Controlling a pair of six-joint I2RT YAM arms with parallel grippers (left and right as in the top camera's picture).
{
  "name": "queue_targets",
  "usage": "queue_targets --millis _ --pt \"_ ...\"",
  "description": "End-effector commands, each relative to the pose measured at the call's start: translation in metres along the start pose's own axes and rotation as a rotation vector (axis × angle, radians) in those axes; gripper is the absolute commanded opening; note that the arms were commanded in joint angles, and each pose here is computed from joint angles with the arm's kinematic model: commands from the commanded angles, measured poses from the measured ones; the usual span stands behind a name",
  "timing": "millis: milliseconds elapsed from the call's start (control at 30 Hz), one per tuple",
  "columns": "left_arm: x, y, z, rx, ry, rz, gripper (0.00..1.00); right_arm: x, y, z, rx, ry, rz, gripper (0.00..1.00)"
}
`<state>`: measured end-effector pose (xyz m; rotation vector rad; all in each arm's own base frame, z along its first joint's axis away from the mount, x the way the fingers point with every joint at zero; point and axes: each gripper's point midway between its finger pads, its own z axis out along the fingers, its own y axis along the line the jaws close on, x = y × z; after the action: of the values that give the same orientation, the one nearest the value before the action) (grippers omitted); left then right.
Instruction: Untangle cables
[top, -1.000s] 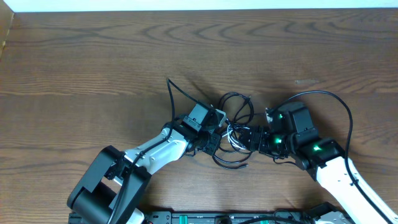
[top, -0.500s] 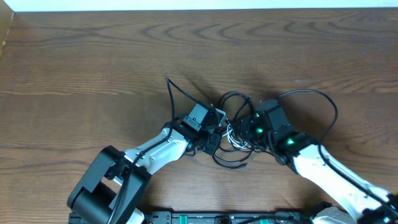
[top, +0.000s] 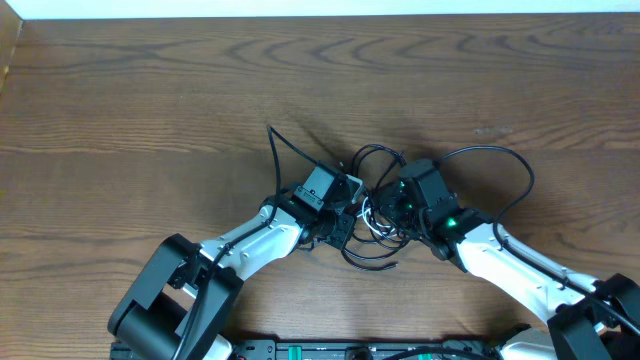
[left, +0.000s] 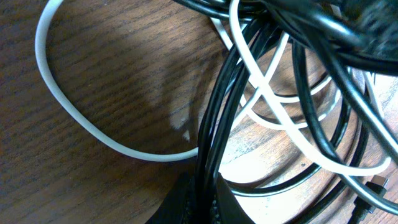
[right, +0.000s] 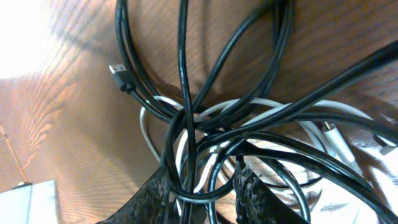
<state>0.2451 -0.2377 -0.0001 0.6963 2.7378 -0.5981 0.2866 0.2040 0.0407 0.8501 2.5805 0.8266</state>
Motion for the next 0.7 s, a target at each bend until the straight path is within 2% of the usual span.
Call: queue_targets --millis 0,33,100,333,667 --pt "0.008 0.011 0.004 -0.044 0.026 -0.002 0.08 -0.01 0.013 -0.014 -0.044 -0.06 -0.028 0.27" --pt "0.008 0.011 0.004 -0.044 0.026 -0.002 0.08 -0.012 0.014 -0.017 -0.05 -0.071 -0.029 0.25" --pt "0.008 0.011 0.004 -0.044 0.026 -0.002 0.08 -0.014 0.018 -0.021 -0.062 -0.082 -0.03 0.02" --pt "0.009 0.012 0.004 -0.044 0.028 -0.003 0.08 -0.01 0.038 -0.034 -0.165 -0.032 -0.148 0.01" --pt "0.01 0.012 0.004 -0.045 0.033 -0.004 0.08 -0.018 0.079 -0.114 -0.505 0.065 -0.298 0.01"
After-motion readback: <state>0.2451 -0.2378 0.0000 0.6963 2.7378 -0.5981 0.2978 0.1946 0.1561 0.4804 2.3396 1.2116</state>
